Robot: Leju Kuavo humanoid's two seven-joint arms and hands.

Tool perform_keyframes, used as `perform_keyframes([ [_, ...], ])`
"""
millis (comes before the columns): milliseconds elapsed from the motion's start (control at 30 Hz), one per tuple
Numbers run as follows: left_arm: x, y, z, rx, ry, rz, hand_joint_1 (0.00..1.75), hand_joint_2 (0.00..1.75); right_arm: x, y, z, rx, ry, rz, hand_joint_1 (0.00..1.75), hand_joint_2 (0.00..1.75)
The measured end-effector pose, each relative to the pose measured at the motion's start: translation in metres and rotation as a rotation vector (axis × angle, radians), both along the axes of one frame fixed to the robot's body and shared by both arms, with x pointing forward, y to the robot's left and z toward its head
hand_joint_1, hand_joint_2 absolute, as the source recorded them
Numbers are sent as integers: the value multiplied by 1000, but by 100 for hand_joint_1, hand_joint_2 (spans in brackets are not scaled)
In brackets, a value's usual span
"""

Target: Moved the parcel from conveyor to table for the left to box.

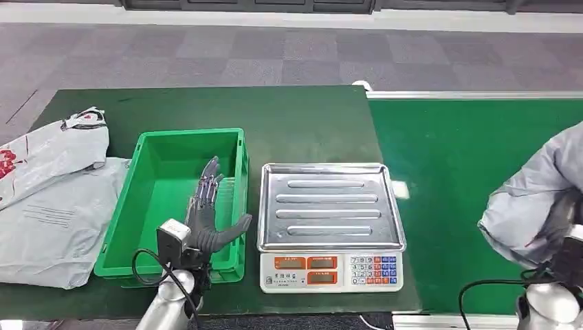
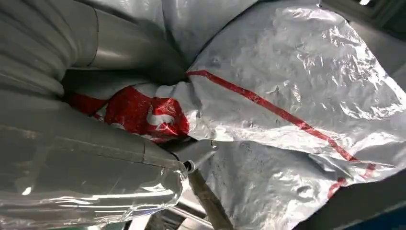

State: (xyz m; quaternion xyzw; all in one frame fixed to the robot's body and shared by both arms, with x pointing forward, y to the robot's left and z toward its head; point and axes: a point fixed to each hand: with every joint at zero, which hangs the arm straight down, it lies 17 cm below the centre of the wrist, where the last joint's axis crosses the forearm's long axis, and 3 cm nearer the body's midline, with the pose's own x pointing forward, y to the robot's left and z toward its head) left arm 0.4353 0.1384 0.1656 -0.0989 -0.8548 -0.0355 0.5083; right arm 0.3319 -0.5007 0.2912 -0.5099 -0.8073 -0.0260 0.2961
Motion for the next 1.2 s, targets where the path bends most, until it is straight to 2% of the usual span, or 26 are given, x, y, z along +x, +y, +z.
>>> perform_keyframes([
  [167,0,-2,1,0,-1,-3,0,175,-15,0,19,-5,-65,-18,175,175],
  [267,1,-2,1,-2,0,-2,0,175,-45,-6,55,54,-236,-54,175,175],
  [333,2,-3,1,-3,0,3,0,175,-47,6,81,40,-309,-8,175,175],
  [400,3,-3,4,-4,-4,10,0,175,-23,35,98,4,-312,109,175,175],
  [467,3,-5,7,-10,-10,11,0,175,35,81,102,-33,-195,273,175,175],
  [533,2,-10,11,-15,-19,2,0,175,107,146,74,-96,46,429,175,175],
  [600,1,-14,13,-18,-24,-11,0,175,161,215,22,-179,299,551,175,175],
  [667,0,-17,14,-18,-25,-20,0,175,189,282,-50,-241,557,673,175,175],
  [767,-1,-19,14,-24,-24,-31,0,175,195,347,-142,-298,866,827,175,175],
  [867,-2,-21,12,-24,-19,-36,0,175,184,374,-196,-351,1043,918,175,175],
  [1000,-3,-24,11,-25,-16,-44,0,175,185,388,-211,-385,1127,966,175,175],
  [1200,-5,-29,11,-27,-15,-55,0,175,184,394,-218,-371,1162,990,175,175],
])
